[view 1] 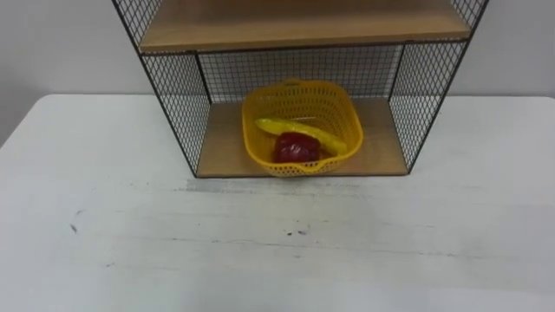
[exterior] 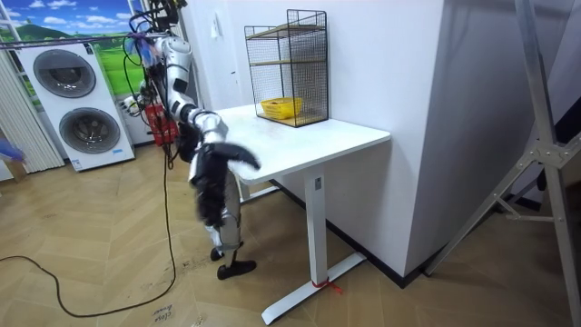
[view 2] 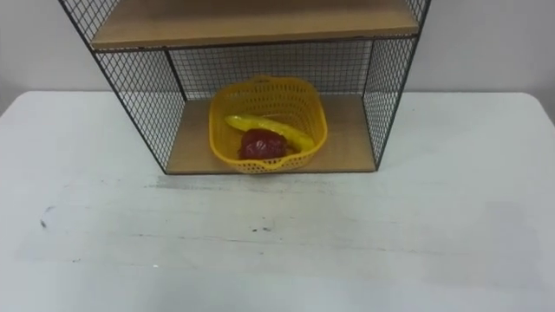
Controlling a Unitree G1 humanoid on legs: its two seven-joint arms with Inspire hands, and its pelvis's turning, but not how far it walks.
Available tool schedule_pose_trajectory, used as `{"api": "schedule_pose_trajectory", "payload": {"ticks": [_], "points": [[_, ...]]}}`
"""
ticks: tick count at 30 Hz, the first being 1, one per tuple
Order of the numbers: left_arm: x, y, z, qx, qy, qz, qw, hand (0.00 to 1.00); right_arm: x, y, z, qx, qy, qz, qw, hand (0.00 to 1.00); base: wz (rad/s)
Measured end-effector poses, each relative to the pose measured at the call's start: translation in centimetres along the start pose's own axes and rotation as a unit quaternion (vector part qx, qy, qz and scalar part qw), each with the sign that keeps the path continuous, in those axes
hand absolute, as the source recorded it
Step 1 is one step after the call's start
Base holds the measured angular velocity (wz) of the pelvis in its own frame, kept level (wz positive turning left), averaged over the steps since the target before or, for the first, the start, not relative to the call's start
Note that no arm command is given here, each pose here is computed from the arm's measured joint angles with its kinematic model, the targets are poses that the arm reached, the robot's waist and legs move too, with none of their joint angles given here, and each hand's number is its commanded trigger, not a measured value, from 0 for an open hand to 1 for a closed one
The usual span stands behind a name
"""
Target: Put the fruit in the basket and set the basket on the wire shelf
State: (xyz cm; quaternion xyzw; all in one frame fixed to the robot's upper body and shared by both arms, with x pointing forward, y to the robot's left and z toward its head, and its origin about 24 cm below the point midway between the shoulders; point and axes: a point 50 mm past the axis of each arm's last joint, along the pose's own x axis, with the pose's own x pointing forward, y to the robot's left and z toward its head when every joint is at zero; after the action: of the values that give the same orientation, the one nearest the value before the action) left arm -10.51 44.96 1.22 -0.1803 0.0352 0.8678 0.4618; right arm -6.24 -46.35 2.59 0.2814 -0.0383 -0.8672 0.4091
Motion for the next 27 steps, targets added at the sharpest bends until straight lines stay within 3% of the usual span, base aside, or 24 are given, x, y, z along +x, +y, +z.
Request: {"api": "schedule_pose_trajectory", "payload": {"ticks": [6,8,10,13,15,16,18,20,21,22,23,24,26,27], "points": [[1.0,4.8,-2.6,0.036,0.044,0.124,0.991,0.0,2.4,-6.8,-2.1,-0.065,0.019,-0.145,0.987,0.0,0.06],[0.2,6.7,-5.2,0.067,0.076,0.143,0.985,0.0,2.4,-9.5,-3.7,-0.151,0.02,-0.165,0.974,0.0,0.0],[-0.9,7.8,-7.6,0.112,0.099,0.134,0.98,0.0,1.9,-11.4,-5.2,-0.225,0.02,-0.165,0.96,0.0,0.03],[-3.3,8.5,-12.1,0.232,0.147,0.067,0.959,0.0,0.5,-14.7,-8.6,-0.363,0.045,-0.139,0.92,0.0,0.09],[-5.3,8.8,-15.0,0.36,0.18,-0.029,0.915,0.0,-1.1,-15.9,-11.7,-0.452,0.092,-0.094,0.882,0.0,-0.14],[-5.8,8.7,-15.6,0.388,0.186,-0.057,0.901,0.0,-1.6,-16.1,-12.5,-0.473,0.104,-0.08,0.872,0.0,-0.24],[-7.0,8.1,-17.3,0.468,0.201,-0.132,0.851,0.0,-2.6,-16.2,-14.3,-0.528,0.136,-0.041,0.837,0.0,-0.26],[-8.8,6.8,-19.3,0.541,0.212,-0.23,0.781,0.0,-3.9,-15.2,-16.5,-0.595,0.16,0.044,0.786,0.0,-0.25],[-9.9,5.8,-20.3,0.567,0.215,-0.276,0.745,0.0,-4.6,-14.4,-17.6,-0.618,0.171,0.088,0.762,0.0,-0.16],[-10.4,5.3,-20.7,0.579,0.215,-0.298,0.728,0.0,-4.8,-14.3,-17.9,-0.632,0.174,0.105,0.748,0.0,-0.09],[-11.4,4.3,-21.5,0.603,0.21,-0.34,0.69,0.0,-5.5,-13.7,-18.8,-0.655,0.181,0.147,0.719,0.0,-0.03],[-11.9,3.8,-21.9,0.615,0.206,-0.36,0.671,0.0,-5.8,-13.4,-19.3,-0.666,0.182,0.167,0.704,0.0,-0.05],[-13.8,2.4,-23.0,0.648,0.184,-0.428,0.602,0.0,-7.1,-12.3,-20.8,-0.699,0.185,0.249,0.644,0.0,-0.12],[-14.0,2.3,-23.2,0.655,0.179,-0.437,0.59,0.0,-7.5,-12.0,-21.2,-0.701,0.188,0.267,0.634,0.0,-0.13]]}}
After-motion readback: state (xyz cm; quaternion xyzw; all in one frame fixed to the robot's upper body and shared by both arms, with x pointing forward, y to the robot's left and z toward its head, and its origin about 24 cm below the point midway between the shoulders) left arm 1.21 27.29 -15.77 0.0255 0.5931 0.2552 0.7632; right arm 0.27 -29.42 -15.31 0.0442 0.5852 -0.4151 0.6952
